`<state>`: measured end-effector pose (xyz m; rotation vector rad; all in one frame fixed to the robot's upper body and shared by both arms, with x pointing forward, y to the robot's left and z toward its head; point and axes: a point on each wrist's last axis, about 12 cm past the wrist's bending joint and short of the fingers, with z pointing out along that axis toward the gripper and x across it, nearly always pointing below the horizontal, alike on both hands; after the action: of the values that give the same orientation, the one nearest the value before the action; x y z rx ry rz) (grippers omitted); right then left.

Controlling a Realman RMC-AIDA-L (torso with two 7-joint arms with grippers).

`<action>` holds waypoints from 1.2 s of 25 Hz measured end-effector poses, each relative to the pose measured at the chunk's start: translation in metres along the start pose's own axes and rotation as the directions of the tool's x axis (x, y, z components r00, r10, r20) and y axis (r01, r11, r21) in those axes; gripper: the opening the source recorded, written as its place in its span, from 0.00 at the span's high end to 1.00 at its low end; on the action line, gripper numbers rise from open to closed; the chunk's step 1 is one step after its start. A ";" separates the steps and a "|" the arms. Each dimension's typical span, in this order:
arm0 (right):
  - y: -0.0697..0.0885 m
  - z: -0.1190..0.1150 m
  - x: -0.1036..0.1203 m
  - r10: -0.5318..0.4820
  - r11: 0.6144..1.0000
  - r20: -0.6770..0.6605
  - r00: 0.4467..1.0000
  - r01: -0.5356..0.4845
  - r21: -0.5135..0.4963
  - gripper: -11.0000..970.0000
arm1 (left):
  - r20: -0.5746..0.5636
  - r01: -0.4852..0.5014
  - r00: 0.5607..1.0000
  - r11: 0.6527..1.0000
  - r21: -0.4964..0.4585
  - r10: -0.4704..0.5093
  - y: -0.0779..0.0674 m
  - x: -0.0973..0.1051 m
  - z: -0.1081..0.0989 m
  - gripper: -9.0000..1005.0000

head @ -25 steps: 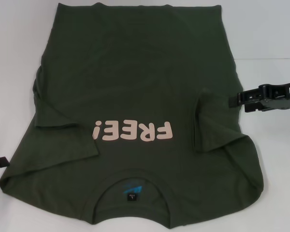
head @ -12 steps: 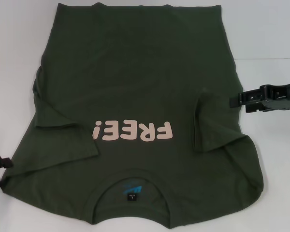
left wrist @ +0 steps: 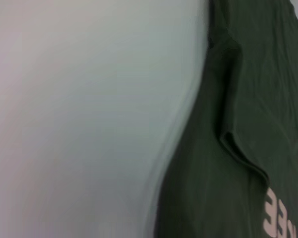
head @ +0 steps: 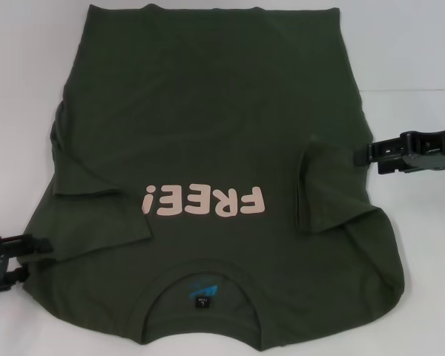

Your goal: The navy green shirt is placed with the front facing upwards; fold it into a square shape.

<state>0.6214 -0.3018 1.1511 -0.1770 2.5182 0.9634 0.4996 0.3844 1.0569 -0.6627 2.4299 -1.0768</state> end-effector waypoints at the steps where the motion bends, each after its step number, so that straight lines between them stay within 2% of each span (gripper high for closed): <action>1: 0.000 0.000 0.000 0.001 1.000 0.000 1.000 -0.001 -0.001 0.27 | -0.002 -0.005 1.000 1.000 0.003 0.005 -0.001 -0.001 0.001 0.28; 6: -0.001 -0.001 0.001 0.006 1.000 0.004 1.000 -0.006 -0.004 0.27 | -0.008 -0.022 1.000 1.000 0.017 0.022 -0.008 -0.004 0.005 0.28; 11: -0.001 -0.002 0.001 0.007 1.000 0.004 1.000 -0.007 -0.006 0.28 | -0.011 -0.022 1.000 1.000 0.021 0.023 -0.009 -0.004 0.005 0.28; 21: -0.003 -0.003 0.002 0.015 1.000 0.014 1.000 -0.015 -0.007 0.28 | -0.001 0.020 1.000 1.000 0.006 -0.020 0.006 0.005 -0.013 0.28; 24: -0.003 -0.003 0.002 0.015 1.000 0.014 1.000 -0.015 -0.007 0.29 | -0.003 0.023 1.000 1.000 0.007 -0.023 0.007 0.006 -0.012 0.28; 30: -0.004 -0.004 0.002 0.018 1.000 0.018 1.000 -0.018 -0.008 0.29 | -0.008 0.003 1.000 1.000 0.010 -0.003 -0.003 -0.001 0.000 0.28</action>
<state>0.6193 -0.3072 1.1507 -0.1475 2.5038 0.9782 0.5014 0.3837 1.0594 -0.6596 2.4291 -1.0942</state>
